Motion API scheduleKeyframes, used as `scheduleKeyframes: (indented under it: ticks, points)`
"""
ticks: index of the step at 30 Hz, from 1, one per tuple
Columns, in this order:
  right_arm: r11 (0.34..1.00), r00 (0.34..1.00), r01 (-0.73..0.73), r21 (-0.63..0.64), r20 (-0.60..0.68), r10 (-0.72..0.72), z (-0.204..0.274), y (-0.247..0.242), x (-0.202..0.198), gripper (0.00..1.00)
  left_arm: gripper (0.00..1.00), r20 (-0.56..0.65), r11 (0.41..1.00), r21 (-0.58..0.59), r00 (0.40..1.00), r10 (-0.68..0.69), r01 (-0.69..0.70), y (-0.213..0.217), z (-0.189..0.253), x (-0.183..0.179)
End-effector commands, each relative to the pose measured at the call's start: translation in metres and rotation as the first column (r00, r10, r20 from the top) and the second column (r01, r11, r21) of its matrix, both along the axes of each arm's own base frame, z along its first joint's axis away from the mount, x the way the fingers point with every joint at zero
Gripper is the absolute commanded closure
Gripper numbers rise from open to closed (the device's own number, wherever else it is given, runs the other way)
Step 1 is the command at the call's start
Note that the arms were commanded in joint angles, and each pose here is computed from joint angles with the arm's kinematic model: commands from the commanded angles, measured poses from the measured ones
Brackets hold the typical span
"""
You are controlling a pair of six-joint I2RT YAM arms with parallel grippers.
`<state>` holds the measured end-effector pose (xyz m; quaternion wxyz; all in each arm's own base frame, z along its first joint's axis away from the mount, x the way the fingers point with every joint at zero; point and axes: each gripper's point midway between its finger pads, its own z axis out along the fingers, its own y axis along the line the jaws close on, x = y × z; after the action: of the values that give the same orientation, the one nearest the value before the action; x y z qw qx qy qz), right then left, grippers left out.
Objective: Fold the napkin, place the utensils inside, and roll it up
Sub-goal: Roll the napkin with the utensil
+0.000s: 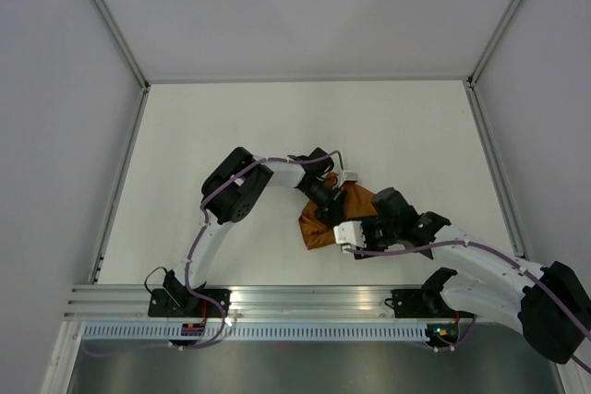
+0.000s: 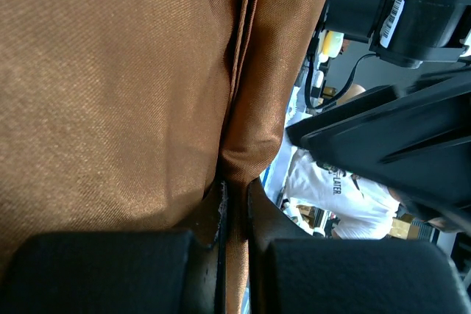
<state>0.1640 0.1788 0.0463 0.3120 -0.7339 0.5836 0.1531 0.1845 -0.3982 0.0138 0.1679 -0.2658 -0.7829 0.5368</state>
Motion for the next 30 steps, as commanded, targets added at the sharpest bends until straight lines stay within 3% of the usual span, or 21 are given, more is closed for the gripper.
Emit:
scheduleKeyframes:
  ticks: [1, 12, 30]
  points:
    - [0.999, 0.991, 0.034, 0.04, 0.13, -0.039, 0.006, 0.016, 0.02, 0.41, 0.98, 0.011, 0.973, 0.226, 0.999, 0.039, -0.04, 0.025, -0.057, -0.001]
    - [0.999, 0.983, 0.044, 0.005, 0.177, -0.044, -0.013, 0.03, 0.019, 0.53, 0.98, 0.001, 0.974, 0.225, 0.999, 0.04, -0.039, 0.029, -0.057, -0.001]
    - [0.99, 0.968, 0.082, -0.111, 0.244, -0.053, -0.038, 0.003, 0.021, 0.57, 0.98, -0.018, 0.976, 0.215, 0.999, 0.039, -0.034, 0.034, -0.057, 0.001]
